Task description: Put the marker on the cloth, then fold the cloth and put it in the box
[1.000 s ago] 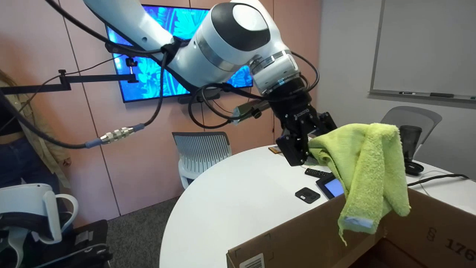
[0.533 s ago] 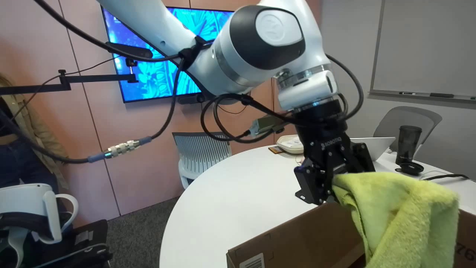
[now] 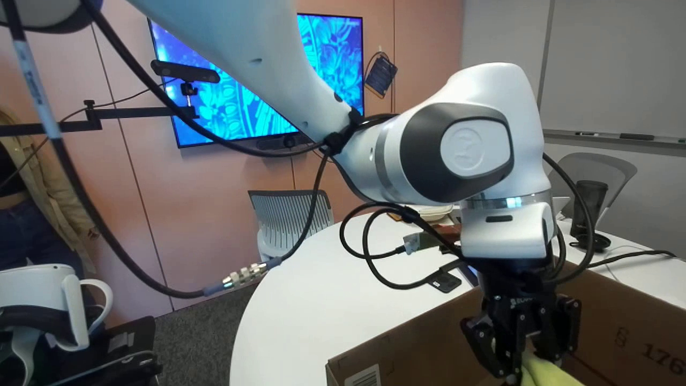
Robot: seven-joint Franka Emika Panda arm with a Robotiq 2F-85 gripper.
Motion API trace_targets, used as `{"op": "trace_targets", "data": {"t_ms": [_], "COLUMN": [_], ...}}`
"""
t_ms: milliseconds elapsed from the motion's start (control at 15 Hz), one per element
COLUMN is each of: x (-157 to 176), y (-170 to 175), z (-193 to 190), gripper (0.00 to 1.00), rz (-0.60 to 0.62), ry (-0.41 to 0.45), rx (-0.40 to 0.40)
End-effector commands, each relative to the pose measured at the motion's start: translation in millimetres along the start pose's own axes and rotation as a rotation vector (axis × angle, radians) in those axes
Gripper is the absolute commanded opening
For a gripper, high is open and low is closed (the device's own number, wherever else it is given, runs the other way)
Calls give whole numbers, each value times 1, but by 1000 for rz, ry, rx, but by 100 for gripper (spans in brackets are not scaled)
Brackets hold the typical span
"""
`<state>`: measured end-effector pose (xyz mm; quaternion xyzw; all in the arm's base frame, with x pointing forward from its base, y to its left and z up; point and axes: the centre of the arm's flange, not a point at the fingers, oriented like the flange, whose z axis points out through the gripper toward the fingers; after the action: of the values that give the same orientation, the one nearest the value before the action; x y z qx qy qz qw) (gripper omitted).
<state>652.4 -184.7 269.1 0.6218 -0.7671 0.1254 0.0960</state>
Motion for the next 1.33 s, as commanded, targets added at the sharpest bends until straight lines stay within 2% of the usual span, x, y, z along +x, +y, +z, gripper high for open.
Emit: {"op": "trace_targets", "data": {"t_ms": [0,333,600,800,1000,1267], "x": [10,17,17,4,-24,-77], "y": [-4,3,14,23,37,67], "z": [-13,-30,-66,-110,-163,-238], "gripper": [59,99,100,100,100,100], "rz": [17,37,12,-47,-130,-290], "ry": [-21,-11,-5,-7,1,-12], "rx": [-2,10,46,76,117,175]}}
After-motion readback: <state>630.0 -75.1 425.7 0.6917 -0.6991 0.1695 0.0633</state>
